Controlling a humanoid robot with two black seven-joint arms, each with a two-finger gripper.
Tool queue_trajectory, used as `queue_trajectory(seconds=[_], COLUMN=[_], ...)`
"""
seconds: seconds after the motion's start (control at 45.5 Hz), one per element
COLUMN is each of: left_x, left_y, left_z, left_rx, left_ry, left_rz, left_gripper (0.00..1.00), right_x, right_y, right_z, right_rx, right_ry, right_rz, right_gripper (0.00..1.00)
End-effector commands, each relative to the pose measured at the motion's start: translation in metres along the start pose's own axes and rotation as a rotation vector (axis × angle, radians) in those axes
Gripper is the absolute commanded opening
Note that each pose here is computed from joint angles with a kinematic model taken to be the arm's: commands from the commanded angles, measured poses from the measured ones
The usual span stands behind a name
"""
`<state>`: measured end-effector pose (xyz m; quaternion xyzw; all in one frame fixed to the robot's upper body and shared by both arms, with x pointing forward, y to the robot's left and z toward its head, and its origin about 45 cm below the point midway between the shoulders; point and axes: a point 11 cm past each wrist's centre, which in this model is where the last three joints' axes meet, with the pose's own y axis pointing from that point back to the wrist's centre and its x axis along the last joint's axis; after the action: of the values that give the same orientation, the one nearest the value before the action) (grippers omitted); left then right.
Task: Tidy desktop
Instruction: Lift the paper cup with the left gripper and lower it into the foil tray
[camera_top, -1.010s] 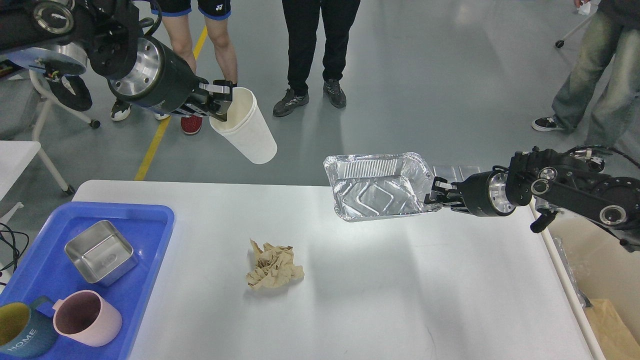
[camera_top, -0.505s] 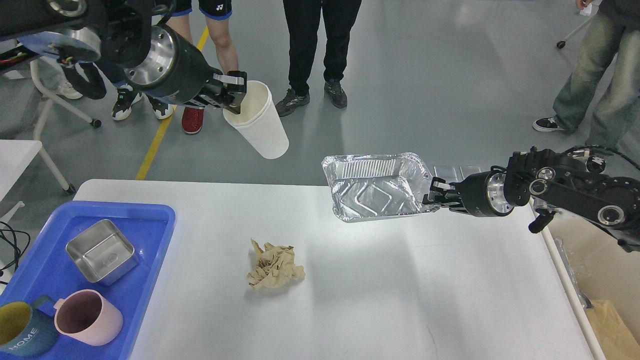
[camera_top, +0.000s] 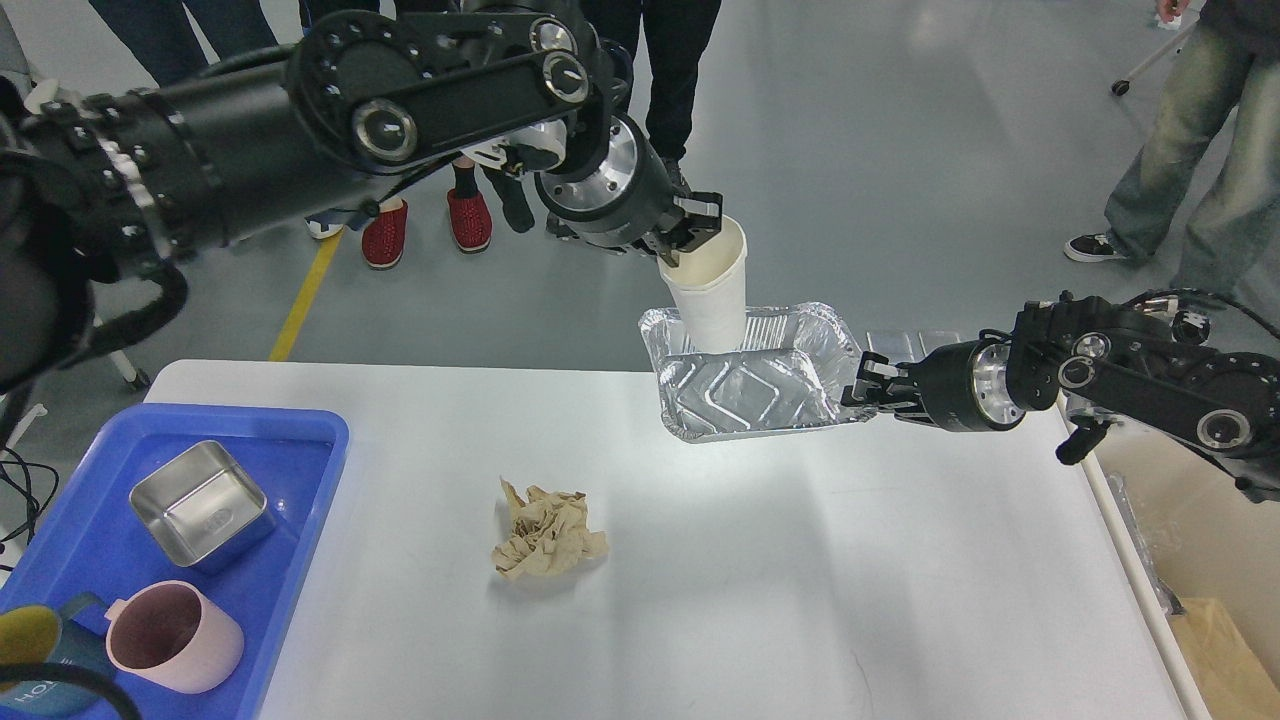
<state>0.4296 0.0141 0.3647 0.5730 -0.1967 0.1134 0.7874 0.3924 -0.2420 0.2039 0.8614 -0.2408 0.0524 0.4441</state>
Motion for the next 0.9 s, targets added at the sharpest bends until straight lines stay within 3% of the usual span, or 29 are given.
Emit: queue_trajectory(seconds=[0.0,0.395,0.878], left_x=[-0.005,-0.029,-0.036], left_y=[-0.018,-0.071,-0.09], left_z=[0.016,0.018,0.015], left_rx=[-0.023,0.001,-0.081], left_ry=[0.021,0.1,0.191], left_rz=[-0.009,-0.035,0.015], left_gripper=[0.05,0.06,0.09], right_x=[-0.001,0.0,-0.002], right_y=[-0.001,0.0,-0.002], right_z=[-0.001,0.0,-0.003], right_rx=[0.001,0.002,0.009], right_ry=[0.0,0.0,0.002], right_rz=[-0.002,-0.001,-0.005], right_gripper=[0.0,0.0,0.0])
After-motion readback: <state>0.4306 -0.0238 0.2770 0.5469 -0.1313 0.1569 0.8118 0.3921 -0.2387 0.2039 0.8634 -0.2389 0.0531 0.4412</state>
